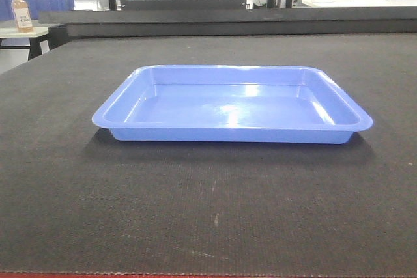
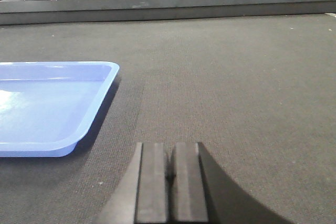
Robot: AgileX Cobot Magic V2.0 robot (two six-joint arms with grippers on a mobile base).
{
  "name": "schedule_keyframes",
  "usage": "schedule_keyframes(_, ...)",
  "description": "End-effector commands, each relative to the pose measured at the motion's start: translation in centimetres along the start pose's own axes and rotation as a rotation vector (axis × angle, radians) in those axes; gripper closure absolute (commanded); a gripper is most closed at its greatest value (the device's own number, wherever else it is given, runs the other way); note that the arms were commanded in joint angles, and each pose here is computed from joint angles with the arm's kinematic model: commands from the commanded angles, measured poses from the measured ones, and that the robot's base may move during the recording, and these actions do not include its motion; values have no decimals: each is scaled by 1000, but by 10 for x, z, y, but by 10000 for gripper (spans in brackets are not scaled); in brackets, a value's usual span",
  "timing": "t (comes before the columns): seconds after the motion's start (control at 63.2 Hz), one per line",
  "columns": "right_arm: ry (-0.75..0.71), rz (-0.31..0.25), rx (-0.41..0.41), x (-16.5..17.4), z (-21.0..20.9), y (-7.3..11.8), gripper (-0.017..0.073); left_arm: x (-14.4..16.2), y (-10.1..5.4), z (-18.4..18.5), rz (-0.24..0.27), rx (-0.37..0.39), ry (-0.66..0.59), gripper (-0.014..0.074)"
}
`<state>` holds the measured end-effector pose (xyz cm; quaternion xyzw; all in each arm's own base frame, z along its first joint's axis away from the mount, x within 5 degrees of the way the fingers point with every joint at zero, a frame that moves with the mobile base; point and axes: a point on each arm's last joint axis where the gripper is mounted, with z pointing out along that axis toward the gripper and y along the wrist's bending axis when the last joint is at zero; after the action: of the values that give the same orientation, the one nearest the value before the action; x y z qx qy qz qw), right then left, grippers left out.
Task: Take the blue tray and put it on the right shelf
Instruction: 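Move both grippers down toward the opposite short edges of the blue tray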
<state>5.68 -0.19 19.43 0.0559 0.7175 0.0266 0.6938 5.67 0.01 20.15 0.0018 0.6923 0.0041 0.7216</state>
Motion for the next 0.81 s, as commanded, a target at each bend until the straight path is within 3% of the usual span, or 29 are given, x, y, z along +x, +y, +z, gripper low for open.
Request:
schedule_keyframes(0.0,-132,-12,-9,-17,-4,1,504,2,1,0,-6,-11,-62,642)
schedule_keyframes(0.649,-142,-12,-9,-18,-4,1,504,1,1,0,-8,-12,-75,642)
schedule_keyframes(0.791,-249,0,-10,-28,-6,1,504,-9,2,-1,-31,-20,-144,642)
